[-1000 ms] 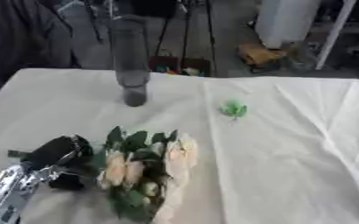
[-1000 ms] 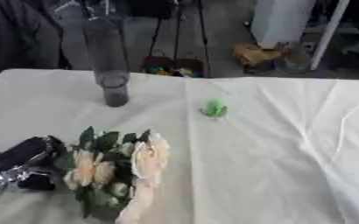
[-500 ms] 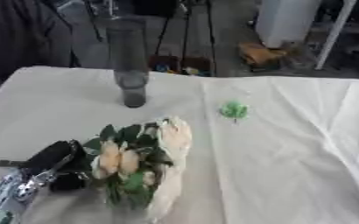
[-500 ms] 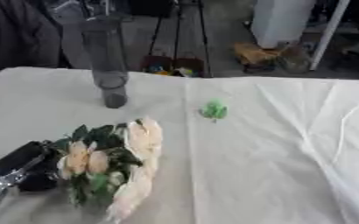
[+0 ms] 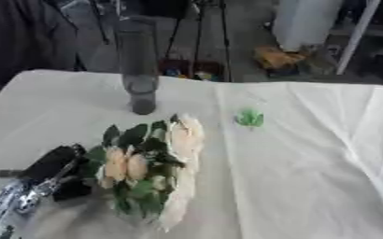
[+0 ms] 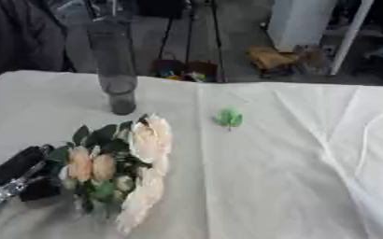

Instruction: Arrange flowers into the vase.

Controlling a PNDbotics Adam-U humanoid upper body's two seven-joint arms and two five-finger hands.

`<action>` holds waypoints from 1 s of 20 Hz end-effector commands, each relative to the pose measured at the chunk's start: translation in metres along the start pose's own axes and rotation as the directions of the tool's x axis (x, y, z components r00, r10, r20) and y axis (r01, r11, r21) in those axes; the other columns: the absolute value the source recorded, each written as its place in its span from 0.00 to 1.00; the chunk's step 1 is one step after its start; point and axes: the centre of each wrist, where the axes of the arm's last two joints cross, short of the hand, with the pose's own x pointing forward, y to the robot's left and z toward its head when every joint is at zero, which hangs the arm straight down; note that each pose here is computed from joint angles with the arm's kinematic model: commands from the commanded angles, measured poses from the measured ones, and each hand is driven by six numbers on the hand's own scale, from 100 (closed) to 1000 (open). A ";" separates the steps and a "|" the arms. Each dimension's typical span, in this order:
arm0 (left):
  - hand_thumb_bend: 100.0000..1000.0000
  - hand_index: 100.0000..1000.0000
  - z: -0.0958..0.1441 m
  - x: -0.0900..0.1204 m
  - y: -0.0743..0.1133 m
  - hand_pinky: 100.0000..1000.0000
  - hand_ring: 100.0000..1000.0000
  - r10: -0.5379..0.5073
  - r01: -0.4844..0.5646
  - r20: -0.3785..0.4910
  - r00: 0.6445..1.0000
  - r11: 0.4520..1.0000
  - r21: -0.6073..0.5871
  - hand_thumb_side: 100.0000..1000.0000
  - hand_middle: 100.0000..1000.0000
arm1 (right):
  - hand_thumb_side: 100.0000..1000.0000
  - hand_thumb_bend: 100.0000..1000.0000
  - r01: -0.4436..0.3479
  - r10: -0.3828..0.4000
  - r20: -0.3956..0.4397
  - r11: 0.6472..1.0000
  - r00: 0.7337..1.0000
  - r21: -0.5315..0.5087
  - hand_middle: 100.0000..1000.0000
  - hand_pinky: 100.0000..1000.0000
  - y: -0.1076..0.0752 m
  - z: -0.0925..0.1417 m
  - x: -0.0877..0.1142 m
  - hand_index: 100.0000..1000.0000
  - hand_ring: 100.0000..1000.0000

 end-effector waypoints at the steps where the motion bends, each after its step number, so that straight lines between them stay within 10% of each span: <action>1: 0.00 0.19 -0.003 0.003 0.029 0.00 0.00 -0.068 0.067 0.018 0.998 0.997 0.049 0.74 0.00 | 0.86 0.00 -0.029 0.029 0.025 1.000 0.999 0.001 0.83 0.87 -0.010 -0.006 0.009 0.99 1.00; 20: 0.15 0.25 -0.022 0.055 0.154 0.00 0.00 -0.188 0.124 0.151 0.970 0.928 0.352 0.69 0.00 | 0.86 0.00 -0.027 0.027 0.013 1.000 1.000 0.000 0.83 0.87 -0.009 -0.003 0.008 0.99 1.00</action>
